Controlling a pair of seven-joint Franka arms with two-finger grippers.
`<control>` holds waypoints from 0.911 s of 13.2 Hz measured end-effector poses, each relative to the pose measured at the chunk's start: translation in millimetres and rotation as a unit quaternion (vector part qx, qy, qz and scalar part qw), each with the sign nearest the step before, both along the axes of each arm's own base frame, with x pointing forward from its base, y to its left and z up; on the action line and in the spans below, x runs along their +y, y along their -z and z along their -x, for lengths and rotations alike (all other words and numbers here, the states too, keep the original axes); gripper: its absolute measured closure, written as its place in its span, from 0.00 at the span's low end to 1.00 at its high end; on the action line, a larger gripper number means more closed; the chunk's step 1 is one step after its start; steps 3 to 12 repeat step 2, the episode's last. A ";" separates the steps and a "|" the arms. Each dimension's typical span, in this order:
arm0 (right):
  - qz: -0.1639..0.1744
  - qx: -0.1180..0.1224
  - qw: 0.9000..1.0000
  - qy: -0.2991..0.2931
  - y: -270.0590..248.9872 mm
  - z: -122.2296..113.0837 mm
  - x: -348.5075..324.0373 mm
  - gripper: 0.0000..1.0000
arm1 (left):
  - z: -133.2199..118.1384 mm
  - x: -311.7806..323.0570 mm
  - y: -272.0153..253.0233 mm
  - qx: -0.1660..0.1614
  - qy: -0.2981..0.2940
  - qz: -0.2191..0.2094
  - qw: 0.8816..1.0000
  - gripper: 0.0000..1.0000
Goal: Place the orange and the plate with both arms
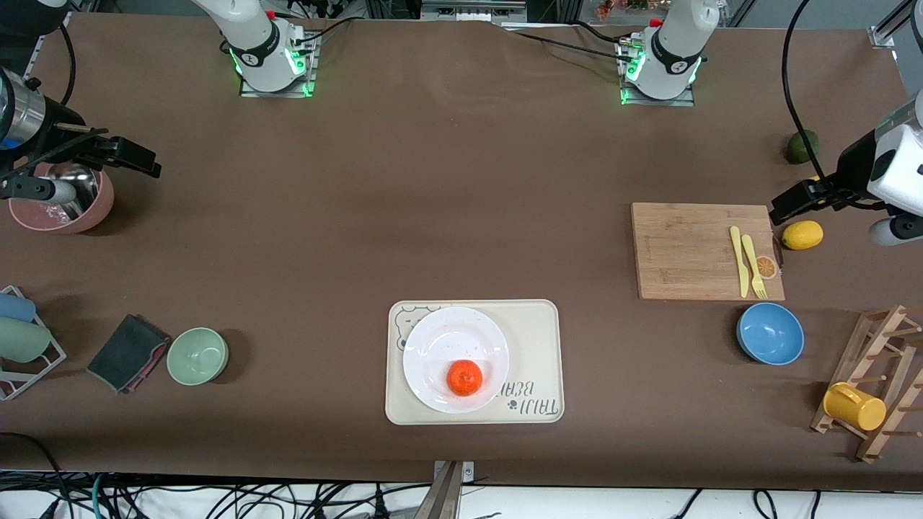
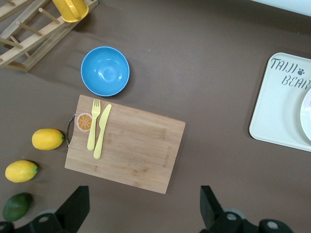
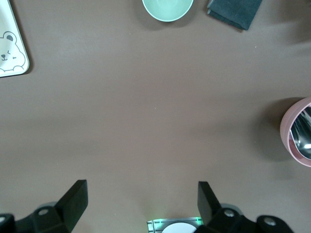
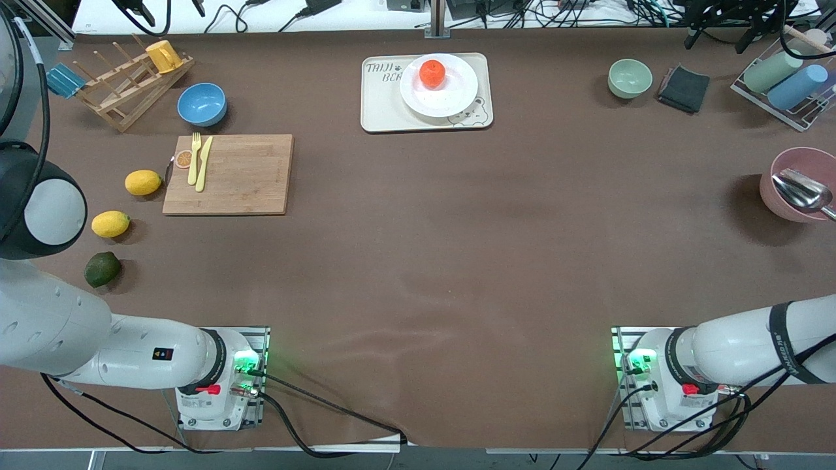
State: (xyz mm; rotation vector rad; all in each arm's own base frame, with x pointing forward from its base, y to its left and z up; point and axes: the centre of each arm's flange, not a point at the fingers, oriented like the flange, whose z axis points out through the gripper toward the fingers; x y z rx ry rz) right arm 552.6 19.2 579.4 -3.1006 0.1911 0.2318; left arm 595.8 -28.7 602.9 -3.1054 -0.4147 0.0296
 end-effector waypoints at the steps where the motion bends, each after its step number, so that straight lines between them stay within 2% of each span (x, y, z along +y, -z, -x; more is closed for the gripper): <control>1: 0.000 0.000 1.000 0.000 0.0 0.0 0.0 0.00 | 0.0 0.0 0.0 0.000 0.000 0.000 1.000 0.00; 12: 0.000 0.000 1.000 0.000 0.0 0.0 0.0 0.00 | 0.0 0.0 0.0 0.000 0.000 0.000 1.000 0.00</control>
